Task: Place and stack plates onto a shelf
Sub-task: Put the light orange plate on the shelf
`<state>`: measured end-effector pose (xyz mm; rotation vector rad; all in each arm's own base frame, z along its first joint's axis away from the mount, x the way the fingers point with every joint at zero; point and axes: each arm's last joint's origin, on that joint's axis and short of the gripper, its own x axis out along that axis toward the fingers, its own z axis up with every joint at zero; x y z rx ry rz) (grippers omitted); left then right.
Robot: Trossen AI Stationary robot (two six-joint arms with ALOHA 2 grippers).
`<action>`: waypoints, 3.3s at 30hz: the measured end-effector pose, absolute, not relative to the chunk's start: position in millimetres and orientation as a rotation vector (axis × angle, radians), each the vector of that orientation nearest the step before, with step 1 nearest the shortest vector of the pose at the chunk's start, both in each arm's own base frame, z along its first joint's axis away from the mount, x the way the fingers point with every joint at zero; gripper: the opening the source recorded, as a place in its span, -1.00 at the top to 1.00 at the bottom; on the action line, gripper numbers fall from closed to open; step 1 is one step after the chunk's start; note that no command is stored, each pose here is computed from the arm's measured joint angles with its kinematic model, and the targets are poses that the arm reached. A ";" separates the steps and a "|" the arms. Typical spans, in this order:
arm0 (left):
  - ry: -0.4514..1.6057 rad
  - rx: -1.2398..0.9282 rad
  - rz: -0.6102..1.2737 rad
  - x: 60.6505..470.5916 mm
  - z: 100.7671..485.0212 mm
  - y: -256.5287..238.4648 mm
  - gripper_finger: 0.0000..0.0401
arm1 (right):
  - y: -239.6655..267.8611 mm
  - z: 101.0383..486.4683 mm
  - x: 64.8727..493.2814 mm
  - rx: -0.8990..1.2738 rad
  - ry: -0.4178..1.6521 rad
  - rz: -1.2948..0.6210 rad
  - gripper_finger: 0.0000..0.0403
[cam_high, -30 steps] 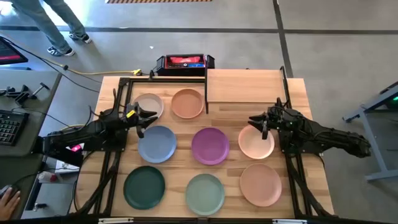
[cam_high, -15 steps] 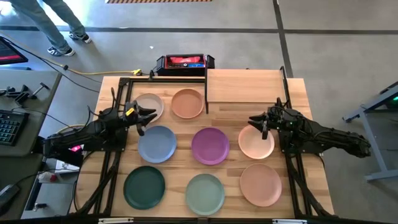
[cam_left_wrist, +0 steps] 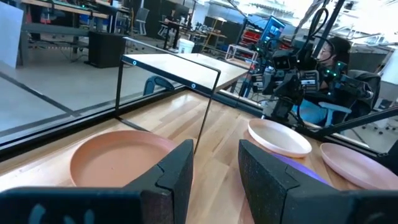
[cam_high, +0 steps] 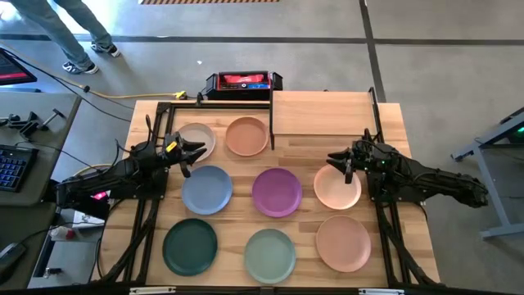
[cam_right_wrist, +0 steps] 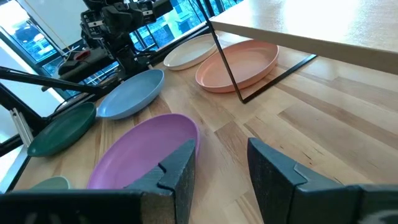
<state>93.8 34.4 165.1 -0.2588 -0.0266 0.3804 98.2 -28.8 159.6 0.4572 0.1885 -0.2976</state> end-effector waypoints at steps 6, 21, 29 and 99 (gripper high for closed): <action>-0.027 -0.259 0.380 93.8 165.1 34.4 0.42 | -28.8 159.6 98.2 0.457 0.189 -0.298 0.36; -0.027 -0.259 0.380 93.8 165.1 34.4 0.42 | -28.8 159.6 98.2 0.457 0.189 -0.297 0.36; -0.027 -0.259 0.381 93.8 165.1 34.4 0.42 | -28.8 159.6 98.2 0.457 0.189 -0.297 0.36; -1.078 -0.173 0.502 41.1 285.1 24.4 0.42 | -27.1 270.9 85.4 0.353 -0.427 -0.241 0.36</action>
